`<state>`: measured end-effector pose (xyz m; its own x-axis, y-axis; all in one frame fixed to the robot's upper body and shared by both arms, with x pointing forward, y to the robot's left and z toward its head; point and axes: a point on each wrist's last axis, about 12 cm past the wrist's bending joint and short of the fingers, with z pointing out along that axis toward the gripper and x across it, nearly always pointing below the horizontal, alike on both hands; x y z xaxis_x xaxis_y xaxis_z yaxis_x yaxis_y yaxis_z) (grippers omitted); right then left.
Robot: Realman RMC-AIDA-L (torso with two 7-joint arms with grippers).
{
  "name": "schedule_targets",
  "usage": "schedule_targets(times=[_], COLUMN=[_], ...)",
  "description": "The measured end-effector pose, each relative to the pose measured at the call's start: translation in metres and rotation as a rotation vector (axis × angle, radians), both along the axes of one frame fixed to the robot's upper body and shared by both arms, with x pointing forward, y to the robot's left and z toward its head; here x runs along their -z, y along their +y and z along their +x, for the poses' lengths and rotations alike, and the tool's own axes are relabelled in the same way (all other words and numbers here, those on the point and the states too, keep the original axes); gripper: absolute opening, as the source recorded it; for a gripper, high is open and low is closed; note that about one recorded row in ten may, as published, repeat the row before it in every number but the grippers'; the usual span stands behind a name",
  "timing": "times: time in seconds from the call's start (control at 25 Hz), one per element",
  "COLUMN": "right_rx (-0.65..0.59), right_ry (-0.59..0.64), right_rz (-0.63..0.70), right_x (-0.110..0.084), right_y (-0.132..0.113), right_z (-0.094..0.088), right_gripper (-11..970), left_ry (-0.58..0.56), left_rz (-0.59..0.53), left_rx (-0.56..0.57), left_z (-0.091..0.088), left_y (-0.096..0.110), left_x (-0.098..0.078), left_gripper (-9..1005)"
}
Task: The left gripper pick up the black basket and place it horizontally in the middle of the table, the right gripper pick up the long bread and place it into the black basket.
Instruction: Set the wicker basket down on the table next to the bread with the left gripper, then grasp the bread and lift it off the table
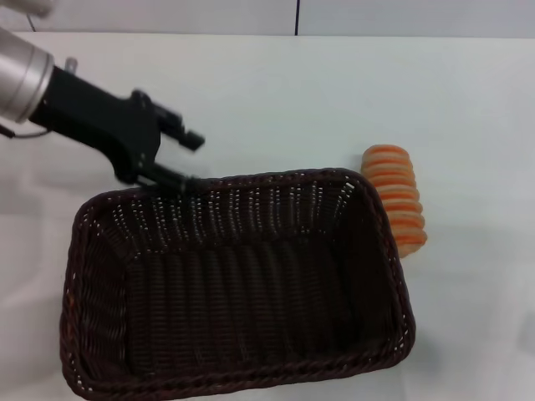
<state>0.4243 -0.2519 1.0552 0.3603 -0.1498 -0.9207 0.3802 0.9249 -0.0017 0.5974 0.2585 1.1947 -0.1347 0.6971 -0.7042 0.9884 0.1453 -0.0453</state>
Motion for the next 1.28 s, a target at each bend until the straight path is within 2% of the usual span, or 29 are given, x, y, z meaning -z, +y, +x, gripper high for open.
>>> schedule_targets(times=[0.08, 0.2, 0.24, 0.28, 0.4, 0.56, 0.72, 0.92, 1.04, 1.28], right_rx=[-0.004, -0.021, -0.033, -0.048, -0.103, -0.182, -0.224, -0.310, -0.377, -0.453], right_ry=[0.001, 0.004, 0.008, 0.013, 0.034, 0.087, 0.167, 0.277, 0.339, 0.361], right_rz=[-0.001, 0.010, 0.016, 0.022, 0.049, 0.100, 0.096, 0.078, 0.101, 0.162], right_x=[0.000, 0.000, 0.000, 0.000, 0.001, 0.002, 0.002, 0.006, 0.011, 0.015], right_y=[0.001, 0.005, 0.008, 0.011, 0.022, 0.041, 0.058, 0.074, 0.071, 0.053], right_z=[0.000, -0.001, -0.002, -0.002, -0.005, -0.008, -0.015, -0.019, -0.018, -0.023], right_gripper=[714, 714, 714, 714, 713, 713, 713, 713, 713, 714], left_ry=[-0.038, -0.121, -0.178, -0.178, -0.245, -0.342, -0.402, -0.415, -0.415, -0.418], left_rz=[-0.071, -0.250, -0.394, -0.394, -0.573, -0.753, -0.813, -0.812, -0.805, -0.796], left_rx=[-0.026, -0.121, -0.221, -0.221, -0.351, -0.565, -0.706, -0.766, -0.799, -0.837], left_z=[0.002, 0.004, 0.003, 0.003, -0.004, -0.022, -0.039, -0.051, -0.057, -0.061], left_y=[0.005, 0.022, 0.041, 0.041, 0.065, 0.096, 0.115, 0.129, 0.137, 0.145], left_x=[-0.006, -0.021, -0.029, -0.029, -0.034, -0.026, -0.017, -0.011, -0.008, -0.006], left_gripper=[473, 713, 744, 775, 867, 867, 867, 868, 868, 868])
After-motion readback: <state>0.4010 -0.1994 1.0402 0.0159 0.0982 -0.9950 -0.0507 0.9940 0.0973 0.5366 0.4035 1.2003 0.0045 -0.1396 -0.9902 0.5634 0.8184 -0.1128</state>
